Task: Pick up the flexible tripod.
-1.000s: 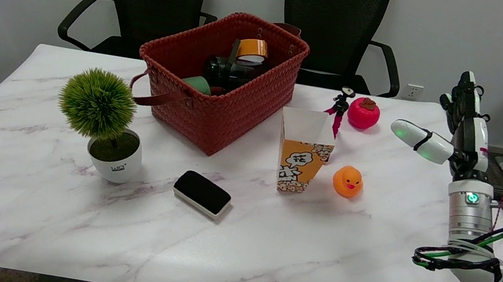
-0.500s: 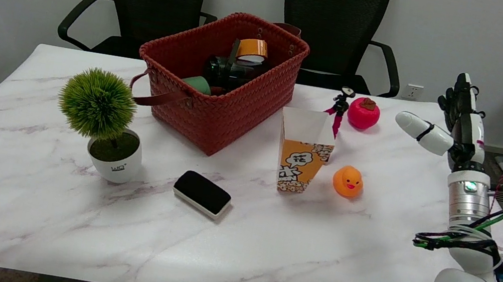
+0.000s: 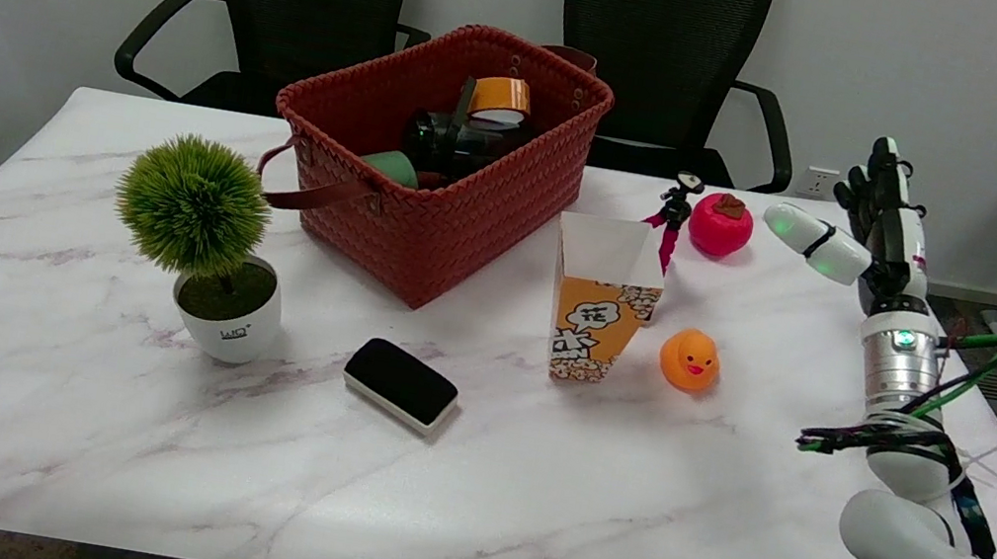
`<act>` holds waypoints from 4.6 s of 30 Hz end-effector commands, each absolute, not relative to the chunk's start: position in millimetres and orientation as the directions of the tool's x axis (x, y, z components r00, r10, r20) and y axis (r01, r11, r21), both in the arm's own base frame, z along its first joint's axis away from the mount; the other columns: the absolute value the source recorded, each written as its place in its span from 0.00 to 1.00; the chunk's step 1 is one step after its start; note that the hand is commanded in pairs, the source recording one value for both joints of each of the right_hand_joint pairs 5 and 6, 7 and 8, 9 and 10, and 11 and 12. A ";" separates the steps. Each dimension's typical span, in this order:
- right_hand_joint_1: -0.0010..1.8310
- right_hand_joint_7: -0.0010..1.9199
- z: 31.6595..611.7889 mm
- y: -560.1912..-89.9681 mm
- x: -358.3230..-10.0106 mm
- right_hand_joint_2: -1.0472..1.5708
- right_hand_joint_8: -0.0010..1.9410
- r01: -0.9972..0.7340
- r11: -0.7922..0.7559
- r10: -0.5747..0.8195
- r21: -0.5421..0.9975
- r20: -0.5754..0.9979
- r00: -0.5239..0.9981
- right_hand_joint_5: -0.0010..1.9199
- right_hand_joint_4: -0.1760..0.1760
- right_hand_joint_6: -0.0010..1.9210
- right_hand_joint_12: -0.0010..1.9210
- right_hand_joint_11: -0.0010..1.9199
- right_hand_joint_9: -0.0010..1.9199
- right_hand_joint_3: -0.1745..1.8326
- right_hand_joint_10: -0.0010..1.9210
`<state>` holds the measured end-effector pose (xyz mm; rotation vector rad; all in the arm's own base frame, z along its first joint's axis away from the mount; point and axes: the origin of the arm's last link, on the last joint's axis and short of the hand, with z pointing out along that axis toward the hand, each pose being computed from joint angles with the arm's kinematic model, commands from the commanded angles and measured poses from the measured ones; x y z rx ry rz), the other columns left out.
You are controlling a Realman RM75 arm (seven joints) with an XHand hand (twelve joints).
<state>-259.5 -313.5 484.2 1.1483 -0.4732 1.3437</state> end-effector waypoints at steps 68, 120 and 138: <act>0.54 0.05 423.8 -418.4 -292.9 0.50 0.05 -0.961 -0.006 0.311 0.278 0.913 0.262 0.00 0.50 0.00 0.13 0.13 0.12 0.00 0.12; 0.51 0.22 414.6 -417.0 -303.0 0.54 0.21 -0.962 0.021 0.279 0.272 0.922 0.267 0.10 0.50 0.10 0.16 0.16 0.23 0.00 0.23; 0.50 0.41 415.8 -416.1 -303.4 0.57 0.41 -0.964 0.022 0.284 0.265 0.923 0.261 0.12 0.50 0.12 0.32 0.32 0.36 0.00 0.36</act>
